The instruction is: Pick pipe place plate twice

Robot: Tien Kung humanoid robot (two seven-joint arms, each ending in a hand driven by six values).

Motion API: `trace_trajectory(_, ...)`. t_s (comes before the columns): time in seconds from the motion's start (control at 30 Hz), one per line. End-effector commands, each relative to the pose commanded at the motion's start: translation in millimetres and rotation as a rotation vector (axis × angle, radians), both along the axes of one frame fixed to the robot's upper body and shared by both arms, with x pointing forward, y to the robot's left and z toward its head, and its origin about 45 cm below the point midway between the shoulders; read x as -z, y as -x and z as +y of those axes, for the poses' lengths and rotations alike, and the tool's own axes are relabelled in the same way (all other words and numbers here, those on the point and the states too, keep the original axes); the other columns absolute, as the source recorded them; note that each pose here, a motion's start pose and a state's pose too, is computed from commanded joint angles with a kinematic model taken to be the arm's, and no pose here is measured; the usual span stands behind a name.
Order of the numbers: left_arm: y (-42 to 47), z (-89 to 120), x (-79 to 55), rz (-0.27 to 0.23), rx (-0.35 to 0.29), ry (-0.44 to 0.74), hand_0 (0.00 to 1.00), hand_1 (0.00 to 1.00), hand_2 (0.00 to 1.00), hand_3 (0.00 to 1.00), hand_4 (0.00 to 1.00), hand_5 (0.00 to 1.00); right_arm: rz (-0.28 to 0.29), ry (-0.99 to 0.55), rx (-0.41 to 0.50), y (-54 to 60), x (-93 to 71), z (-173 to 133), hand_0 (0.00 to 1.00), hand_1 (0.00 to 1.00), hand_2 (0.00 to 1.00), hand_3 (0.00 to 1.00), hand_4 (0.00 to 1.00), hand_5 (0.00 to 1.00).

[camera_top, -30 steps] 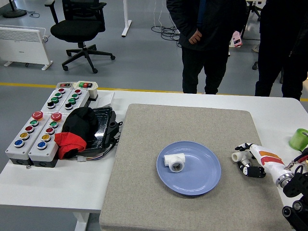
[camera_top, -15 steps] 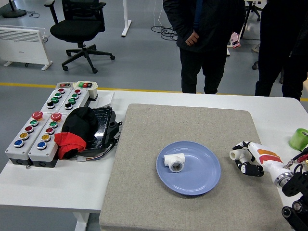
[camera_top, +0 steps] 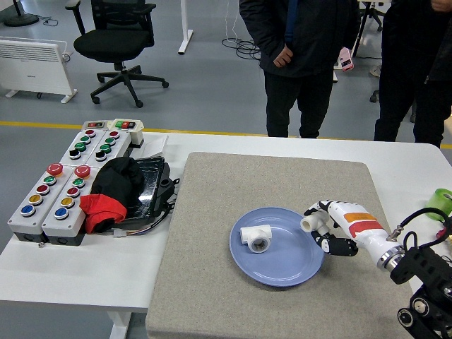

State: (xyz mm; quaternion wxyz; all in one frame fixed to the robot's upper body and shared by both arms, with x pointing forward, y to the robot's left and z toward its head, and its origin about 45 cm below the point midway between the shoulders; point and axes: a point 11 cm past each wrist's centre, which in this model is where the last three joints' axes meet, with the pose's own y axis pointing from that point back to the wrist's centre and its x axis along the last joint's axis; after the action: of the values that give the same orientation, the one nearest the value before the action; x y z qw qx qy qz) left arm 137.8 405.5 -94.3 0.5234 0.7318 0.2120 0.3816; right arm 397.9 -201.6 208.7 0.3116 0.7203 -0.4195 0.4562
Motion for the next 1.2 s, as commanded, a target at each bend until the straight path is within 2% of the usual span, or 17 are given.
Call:
trace_trajectory(0.1,0.5,0,0.0,0.001,0.0,-0.001,0.739,0.746,0.703,0.651,0.409,0.998,0.015,0.02,-0.065,10.5,0.9,19,0.41,0.535,0.567,0.651,0.521,0.198)
trace_trajectory(0.23,-0.2,0,-0.2,0.0,0.0,-0.002,0.738,0.745,0.702,0.651,0.41,0.998,0.027,0.046,-0.121,18.1,3.2,35,0.43,0.554,0.576,0.654,0.526,0.19)
trace_trajectory(0.37,-1.6,1,-0.8,-0.004,-0.004,-0.001,0.738,0.745,0.702,0.651,0.41,0.998,0.039,0.072,-0.147,21.0,7.4,42,0.43,0.554,0.576,0.654,0.526,0.19)
trace_trajectory(0.4,-2.3,1,-1.0,-0.005,-0.004,0.0,0.739,0.745,0.702,0.65,0.41,0.998,0.044,0.082,-0.149,21.1,9.2,43,0.492,0.593,0.613,0.7,0.547,0.207)
trace_trajectory(0.57,-3.5,1,-1.4,-0.007,-0.008,0.0,0.739,0.745,0.702,0.65,0.41,0.998,0.065,0.122,-0.141,20.0,16.3,44,0.492,0.593,0.613,0.7,0.547,0.207)
trace_trajectory(0.6,-3.9,1,-1.5,-0.007,-0.007,0.001,0.737,0.745,0.702,0.65,0.409,0.998,0.067,0.127,-0.14,19.7,17.4,44,0.709,0.739,0.829,0.849,0.635,0.285)
trace_trajectory(0.77,-4.6,1,-1.7,-0.008,-0.006,0.0,0.737,0.745,0.702,0.65,0.409,0.998,0.064,0.133,-0.131,17.5,18.1,44,0.709,0.739,0.829,0.849,0.635,0.285)
trace_trajectory(0.8,-4.7,1,-1.8,-0.009,-0.006,0.0,0.738,0.745,0.702,0.651,0.41,0.998,0.064,0.133,-0.13,17.3,18.1,44,0.881,0.852,0.992,0.986,0.76,0.357)
trace_trajectory(0.97,-5.1,1,-1.9,-0.01,-0.006,0.0,0.738,0.745,0.702,0.651,0.41,0.998,0.064,0.137,-0.128,16.3,17.7,43,0.881,0.852,0.992,0.986,0.76,0.357)
trace_trajectory(1.0,-5.3,1,-1.9,-0.01,-0.005,0.0,0.739,0.746,0.702,0.65,0.41,0.998,0.068,0.14,-0.126,16.1,18.1,43,0.92,0.877,0.998,0.998,0.771,0.357)
trace_trajectory(1.2,-6.3,1,-2.3,-0.012,-0.004,-0.001,0.737,0.745,0.702,0.652,0.41,0.998,0.079,0.144,-0.121,15.3,18.3,41,0.929,0.885,0.998,0.998,0.78,0.35)
